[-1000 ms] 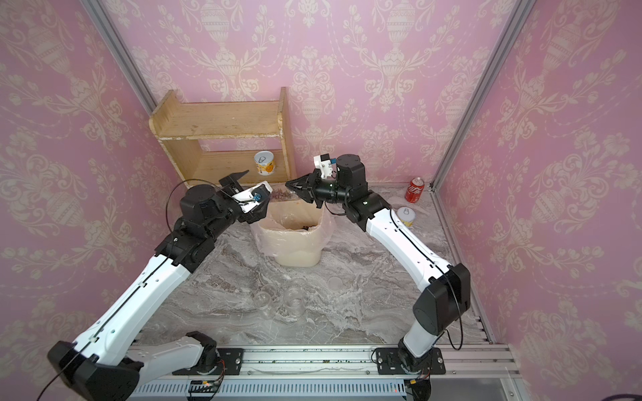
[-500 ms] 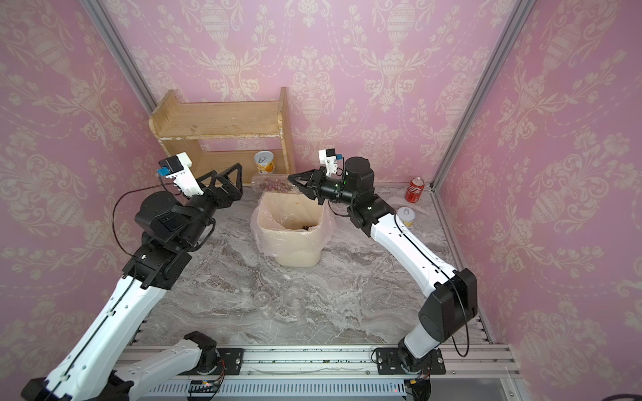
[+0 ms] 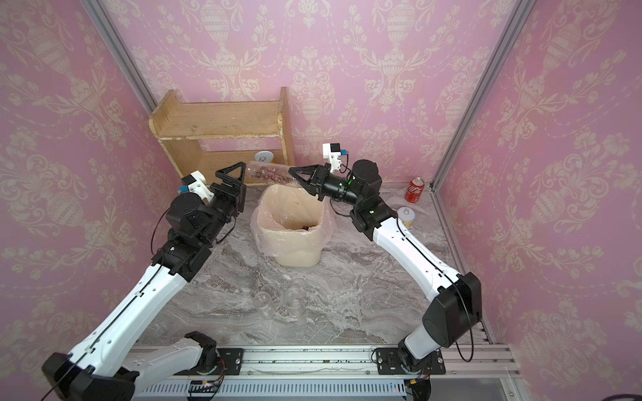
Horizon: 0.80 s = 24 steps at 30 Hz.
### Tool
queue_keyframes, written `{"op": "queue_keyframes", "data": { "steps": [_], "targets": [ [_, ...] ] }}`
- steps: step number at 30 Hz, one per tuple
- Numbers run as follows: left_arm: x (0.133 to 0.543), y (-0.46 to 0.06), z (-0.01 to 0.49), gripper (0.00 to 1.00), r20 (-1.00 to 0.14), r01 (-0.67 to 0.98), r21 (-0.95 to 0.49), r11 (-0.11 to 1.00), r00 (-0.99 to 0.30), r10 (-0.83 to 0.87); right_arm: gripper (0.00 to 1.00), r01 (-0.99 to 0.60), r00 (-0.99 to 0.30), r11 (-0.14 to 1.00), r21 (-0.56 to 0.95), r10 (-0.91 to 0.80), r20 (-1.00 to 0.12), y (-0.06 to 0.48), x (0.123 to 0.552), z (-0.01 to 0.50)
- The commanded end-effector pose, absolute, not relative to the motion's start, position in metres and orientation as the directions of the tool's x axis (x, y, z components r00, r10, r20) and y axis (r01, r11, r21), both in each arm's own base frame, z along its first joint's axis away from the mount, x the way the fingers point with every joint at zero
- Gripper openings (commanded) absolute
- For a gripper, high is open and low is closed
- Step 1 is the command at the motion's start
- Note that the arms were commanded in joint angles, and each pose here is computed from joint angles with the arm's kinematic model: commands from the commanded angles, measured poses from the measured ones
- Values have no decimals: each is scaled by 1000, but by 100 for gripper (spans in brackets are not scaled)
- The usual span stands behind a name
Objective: Empty the moldy dried flower tea in the jars
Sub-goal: Pour the moldy dried flower tea into the trash bin.
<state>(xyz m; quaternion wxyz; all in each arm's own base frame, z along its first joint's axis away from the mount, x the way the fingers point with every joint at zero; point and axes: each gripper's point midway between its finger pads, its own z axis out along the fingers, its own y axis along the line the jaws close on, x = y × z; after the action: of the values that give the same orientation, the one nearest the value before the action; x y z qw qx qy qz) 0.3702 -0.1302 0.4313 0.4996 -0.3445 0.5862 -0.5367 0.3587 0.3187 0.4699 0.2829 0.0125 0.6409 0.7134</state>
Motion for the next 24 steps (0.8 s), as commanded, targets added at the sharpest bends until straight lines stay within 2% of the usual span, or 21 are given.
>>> {"op": "queue_keyframes", "data": {
  "steps": [1, 6, 13, 24],
  "targets": [
    [375, -139, 443, 99, -80, 167, -986, 27, -321, -944, 0, -459, -812, -71, 885, 439, -386, 312, 343, 499],
    [390, -154, 437, 93, 6, 156, -985, -71, -382, -924, 0, -458, -819, -78, 885, 425, -386, 317, 341, 498],
    [400, -160, 427, 85, 51, 131, -985, -112, -401, -915, 0, -447, -831, -95, 889, 412, -374, 326, 343, 495],
    [408, -160, 414, 56, 66, 118, -986, -121, -389, -919, 1, -409, -846, -72, 910, 404, -348, 332, 354, 474]
  ]
}}
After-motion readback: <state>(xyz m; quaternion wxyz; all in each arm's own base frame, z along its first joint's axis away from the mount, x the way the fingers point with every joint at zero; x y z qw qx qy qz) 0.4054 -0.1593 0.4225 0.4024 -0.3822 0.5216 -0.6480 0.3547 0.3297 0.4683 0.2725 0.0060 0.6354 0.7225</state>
